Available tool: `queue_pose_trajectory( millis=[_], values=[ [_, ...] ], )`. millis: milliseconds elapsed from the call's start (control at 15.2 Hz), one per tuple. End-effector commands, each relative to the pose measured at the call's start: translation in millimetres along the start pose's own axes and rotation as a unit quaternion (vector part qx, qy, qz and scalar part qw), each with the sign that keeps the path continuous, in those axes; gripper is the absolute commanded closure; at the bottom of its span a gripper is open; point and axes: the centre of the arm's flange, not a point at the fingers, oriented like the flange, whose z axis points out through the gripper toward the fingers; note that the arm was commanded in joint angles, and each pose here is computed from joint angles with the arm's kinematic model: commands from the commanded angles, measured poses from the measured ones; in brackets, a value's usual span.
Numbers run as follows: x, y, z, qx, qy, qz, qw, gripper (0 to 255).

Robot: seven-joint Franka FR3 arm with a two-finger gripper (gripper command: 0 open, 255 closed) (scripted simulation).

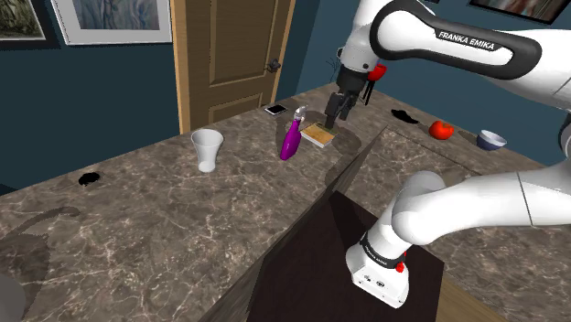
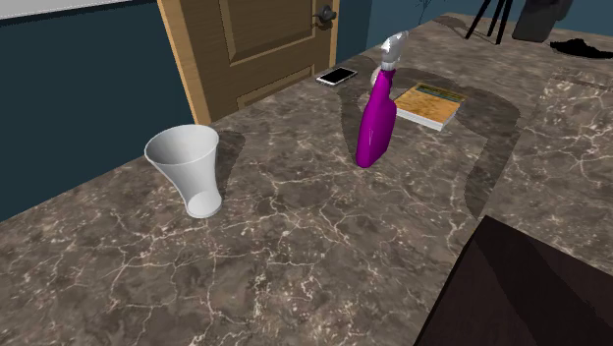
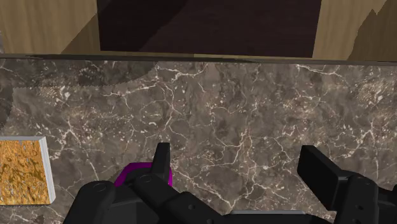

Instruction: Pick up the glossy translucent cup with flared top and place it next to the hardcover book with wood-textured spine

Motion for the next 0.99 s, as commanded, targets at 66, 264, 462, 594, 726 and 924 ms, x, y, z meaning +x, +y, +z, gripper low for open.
queue_pose_trajectory(
  millis=[66,264,462,594,726,924],
  values=[
    [9,-10,4,-0.005,0.001,0.001,1.0,0],
    [37,-39,15,-0.018,0.004,0.003,0.9998,0],
    [65,-68,26,-0.032,0.007,0.005,0.9994,0],
    [83,-87,35,-0.041,0.009,0.006,0.9991,0],
    [102,-106,43,-0.051,0.011,0.008,0.9986,0],
    [131,-134,56,-0.064,0.015,0.01,0.9978,0]
  ],
)
